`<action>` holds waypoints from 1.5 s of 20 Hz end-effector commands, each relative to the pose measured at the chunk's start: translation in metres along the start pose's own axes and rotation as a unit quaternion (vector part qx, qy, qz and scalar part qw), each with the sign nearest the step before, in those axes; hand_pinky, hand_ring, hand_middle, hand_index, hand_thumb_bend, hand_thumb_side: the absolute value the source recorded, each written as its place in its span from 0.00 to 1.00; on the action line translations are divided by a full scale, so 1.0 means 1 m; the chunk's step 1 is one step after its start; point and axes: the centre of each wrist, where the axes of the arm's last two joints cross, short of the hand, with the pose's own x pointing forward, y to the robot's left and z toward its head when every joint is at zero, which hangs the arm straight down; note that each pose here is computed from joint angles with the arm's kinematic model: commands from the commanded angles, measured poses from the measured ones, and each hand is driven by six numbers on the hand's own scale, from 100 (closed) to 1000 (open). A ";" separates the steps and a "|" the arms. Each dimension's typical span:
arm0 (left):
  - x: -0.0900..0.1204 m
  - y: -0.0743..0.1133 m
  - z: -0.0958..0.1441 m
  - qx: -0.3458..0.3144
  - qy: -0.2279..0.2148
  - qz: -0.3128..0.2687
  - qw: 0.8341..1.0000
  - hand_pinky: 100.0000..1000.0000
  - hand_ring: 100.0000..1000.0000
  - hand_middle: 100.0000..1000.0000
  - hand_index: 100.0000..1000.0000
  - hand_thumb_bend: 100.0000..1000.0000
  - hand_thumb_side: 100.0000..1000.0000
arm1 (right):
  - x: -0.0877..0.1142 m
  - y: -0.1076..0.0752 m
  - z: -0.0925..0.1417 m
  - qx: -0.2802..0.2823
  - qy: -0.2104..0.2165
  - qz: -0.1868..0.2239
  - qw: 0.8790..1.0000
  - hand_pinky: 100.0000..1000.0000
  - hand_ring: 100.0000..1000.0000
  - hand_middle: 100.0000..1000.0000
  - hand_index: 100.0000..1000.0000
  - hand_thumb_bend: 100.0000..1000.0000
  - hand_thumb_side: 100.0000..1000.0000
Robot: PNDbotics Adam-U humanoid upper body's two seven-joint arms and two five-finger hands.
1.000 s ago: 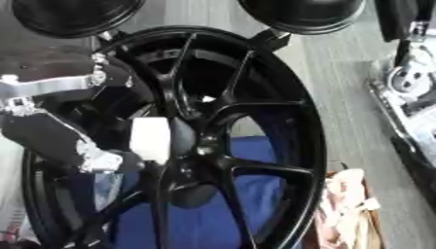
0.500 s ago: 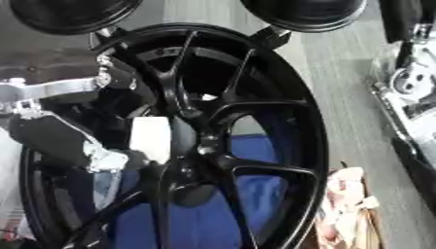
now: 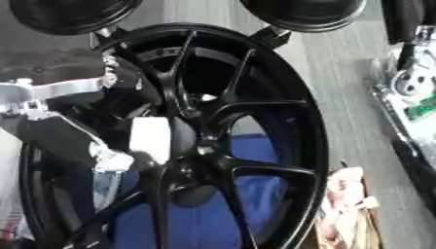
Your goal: Pull the pin out of the wheel hub.
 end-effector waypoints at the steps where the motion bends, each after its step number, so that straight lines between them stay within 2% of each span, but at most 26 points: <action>1: 0.003 0.003 0.002 -0.020 0.024 0.013 0.999 0.99 0.80 0.69 0.82 0.40 0.48 | 0.008 -0.003 -0.005 -0.043 0.007 0.016 0.999 0.45 0.56 0.56 0.54 0.00 0.63; 7: 0.005 0.000 -0.001 -0.017 0.037 0.020 0.999 0.96 0.77 0.66 0.80 0.36 0.39 | 0.009 -0.002 -0.005 -0.042 0.008 0.010 0.999 0.45 0.56 0.56 0.54 0.00 0.64; 12: 0.007 -0.002 -0.003 -0.013 0.042 0.030 0.999 0.93 0.73 0.62 0.78 0.30 0.38 | 0.009 -0.001 -0.004 -0.042 0.009 0.006 0.999 0.45 0.56 0.56 0.54 0.00 0.64; 19: 0.008 -0.005 -0.005 -0.014 0.048 0.037 0.998 0.91 0.72 0.60 0.76 0.30 0.33 | 0.009 0.000 -0.004 -0.043 0.009 0.002 0.999 0.45 0.56 0.56 0.54 0.00 0.64; 23: 0.007 -0.006 -0.005 -0.015 0.051 0.043 0.998 0.88 0.68 0.57 0.75 0.26 0.34 | 0.009 -0.001 -0.004 -0.044 0.008 0.002 0.999 0.45 0.56 0.56 0.54 0.00 0.64; 30: 0.004 -0.003 -0.001 0.001 0.053 0.035 0.998 0.86 0.66 0.56 0.75 0.27 0.31 | 0.007 -0.001 -0.003 -0.045 0.009 0.001 0.999 0.46 0.56 0.56 0.54 0.00 0.65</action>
